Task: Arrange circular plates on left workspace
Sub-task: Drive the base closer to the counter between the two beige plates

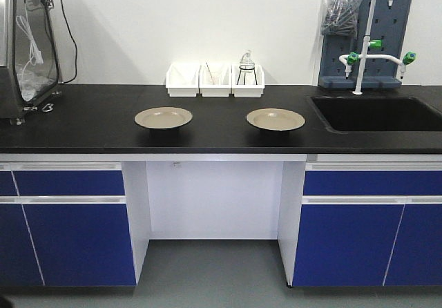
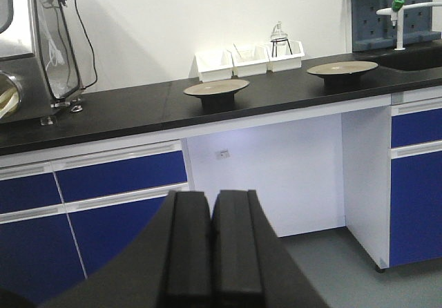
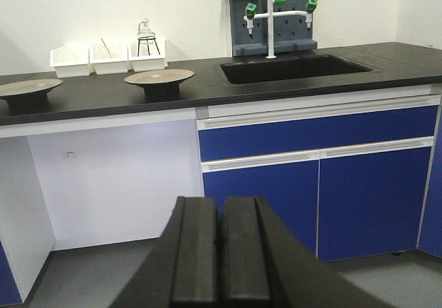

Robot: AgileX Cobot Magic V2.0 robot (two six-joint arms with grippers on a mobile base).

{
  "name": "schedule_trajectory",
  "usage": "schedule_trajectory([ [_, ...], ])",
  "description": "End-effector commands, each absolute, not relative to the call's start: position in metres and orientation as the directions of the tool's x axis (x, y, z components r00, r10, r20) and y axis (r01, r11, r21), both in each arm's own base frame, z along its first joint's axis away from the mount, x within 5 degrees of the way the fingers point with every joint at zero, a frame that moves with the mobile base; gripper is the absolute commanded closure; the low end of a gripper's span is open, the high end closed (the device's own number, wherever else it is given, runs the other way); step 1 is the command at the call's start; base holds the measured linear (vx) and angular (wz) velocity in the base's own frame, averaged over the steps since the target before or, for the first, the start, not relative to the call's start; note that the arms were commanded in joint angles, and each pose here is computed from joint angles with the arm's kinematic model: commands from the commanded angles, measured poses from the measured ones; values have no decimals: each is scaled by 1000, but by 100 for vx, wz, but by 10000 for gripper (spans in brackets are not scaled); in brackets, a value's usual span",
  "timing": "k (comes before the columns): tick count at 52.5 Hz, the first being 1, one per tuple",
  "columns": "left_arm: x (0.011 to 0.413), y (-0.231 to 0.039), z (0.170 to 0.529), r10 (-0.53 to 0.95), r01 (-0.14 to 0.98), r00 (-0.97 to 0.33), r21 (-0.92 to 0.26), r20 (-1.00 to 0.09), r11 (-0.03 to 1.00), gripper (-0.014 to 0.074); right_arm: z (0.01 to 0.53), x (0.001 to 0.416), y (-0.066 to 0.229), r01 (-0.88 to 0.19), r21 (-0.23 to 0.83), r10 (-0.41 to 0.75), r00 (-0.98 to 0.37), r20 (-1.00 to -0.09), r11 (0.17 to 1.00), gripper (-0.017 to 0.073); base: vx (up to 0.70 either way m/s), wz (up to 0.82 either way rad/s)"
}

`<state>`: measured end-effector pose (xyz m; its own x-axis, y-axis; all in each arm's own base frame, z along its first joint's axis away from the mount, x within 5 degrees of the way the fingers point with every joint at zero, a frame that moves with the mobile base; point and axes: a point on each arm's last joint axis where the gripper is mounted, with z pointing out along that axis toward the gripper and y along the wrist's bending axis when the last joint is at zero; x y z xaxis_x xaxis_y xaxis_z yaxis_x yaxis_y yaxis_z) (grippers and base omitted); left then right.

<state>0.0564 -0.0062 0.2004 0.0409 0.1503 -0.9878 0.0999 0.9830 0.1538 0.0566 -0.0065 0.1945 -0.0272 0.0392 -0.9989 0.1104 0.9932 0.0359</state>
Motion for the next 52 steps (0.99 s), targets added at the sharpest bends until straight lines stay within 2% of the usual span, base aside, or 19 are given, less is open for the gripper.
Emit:
schedule_trajectory([
  [1,56,-5,202,132,76,113,142,-985,987,600,196,56,-6,103,26,22,44,-999,994,563,0,0],
  [52,56,-5,202,132,76,113,142,-985,987,600,196,56,-6,103,26,22,44,-999,994,563,4,-1],
])
